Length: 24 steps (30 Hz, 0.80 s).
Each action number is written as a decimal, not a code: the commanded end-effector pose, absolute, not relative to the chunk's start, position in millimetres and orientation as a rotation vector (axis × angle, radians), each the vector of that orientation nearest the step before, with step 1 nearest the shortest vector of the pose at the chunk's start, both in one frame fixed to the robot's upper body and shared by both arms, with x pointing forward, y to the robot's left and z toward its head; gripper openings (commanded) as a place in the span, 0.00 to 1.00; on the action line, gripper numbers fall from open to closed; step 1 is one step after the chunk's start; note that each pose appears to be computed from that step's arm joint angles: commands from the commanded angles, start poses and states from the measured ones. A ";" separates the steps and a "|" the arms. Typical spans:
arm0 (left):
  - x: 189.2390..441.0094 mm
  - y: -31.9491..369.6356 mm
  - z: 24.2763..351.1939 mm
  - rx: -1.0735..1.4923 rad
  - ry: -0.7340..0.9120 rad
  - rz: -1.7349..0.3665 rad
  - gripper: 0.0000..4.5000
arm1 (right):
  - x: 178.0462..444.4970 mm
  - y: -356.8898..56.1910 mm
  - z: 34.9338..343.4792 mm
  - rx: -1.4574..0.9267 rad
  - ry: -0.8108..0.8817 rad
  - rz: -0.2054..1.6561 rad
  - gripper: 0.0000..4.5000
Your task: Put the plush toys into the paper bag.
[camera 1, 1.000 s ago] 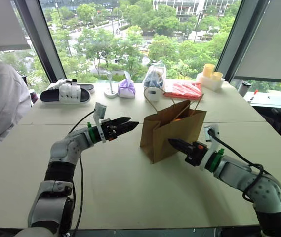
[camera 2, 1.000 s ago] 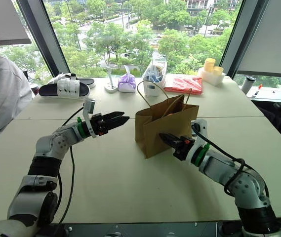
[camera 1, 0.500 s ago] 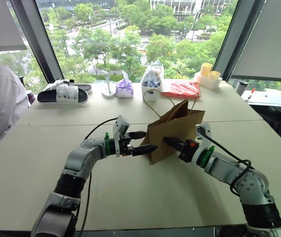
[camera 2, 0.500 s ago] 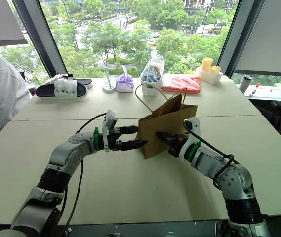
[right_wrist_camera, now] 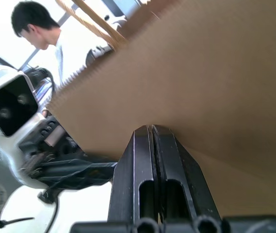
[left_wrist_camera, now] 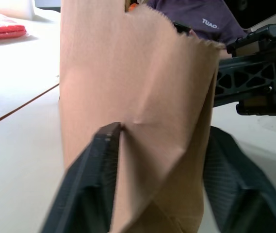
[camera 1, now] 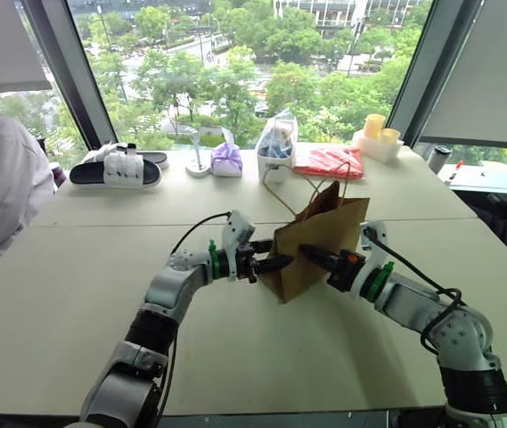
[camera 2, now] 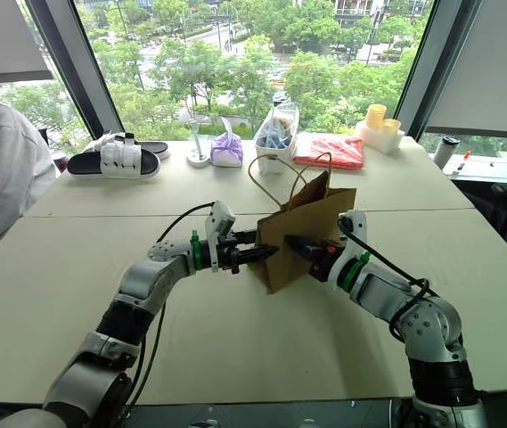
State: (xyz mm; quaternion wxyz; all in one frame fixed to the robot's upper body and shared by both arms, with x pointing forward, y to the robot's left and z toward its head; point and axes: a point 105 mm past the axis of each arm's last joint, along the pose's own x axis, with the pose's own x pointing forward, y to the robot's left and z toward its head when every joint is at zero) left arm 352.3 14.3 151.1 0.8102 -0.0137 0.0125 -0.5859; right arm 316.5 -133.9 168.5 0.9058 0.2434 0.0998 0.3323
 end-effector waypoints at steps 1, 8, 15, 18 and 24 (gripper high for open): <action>354.6 12.3 168.3 -0.009 -0.039 -1.249 0.07 | 300.4 -148.6 188.8 0.519 0.129 0.707 0.00; 354.6 7.4 188.1 -0.024 -0.117 -1.270 0.02 | 280.6 -169.4 183.1 0.527 0.141 0.682 0.00; 338.1 6.1 224.2 -0.041 -0.184 -1.482 0.02 | 255.8 -186.6 176.3 0.531 0.172 0.697 0.00; 341.0 9.8 221.5 -0.038 -0.116 -1.554 0.02 | 241.9 -196.3 168.4 0.535 0.208 0.701 0.00; 351.8 14.2 202.6 -0.129 -0.005 -1.589 0.02 | 225.3 -207.7 160.8 0.559 0.217 0.666 0.00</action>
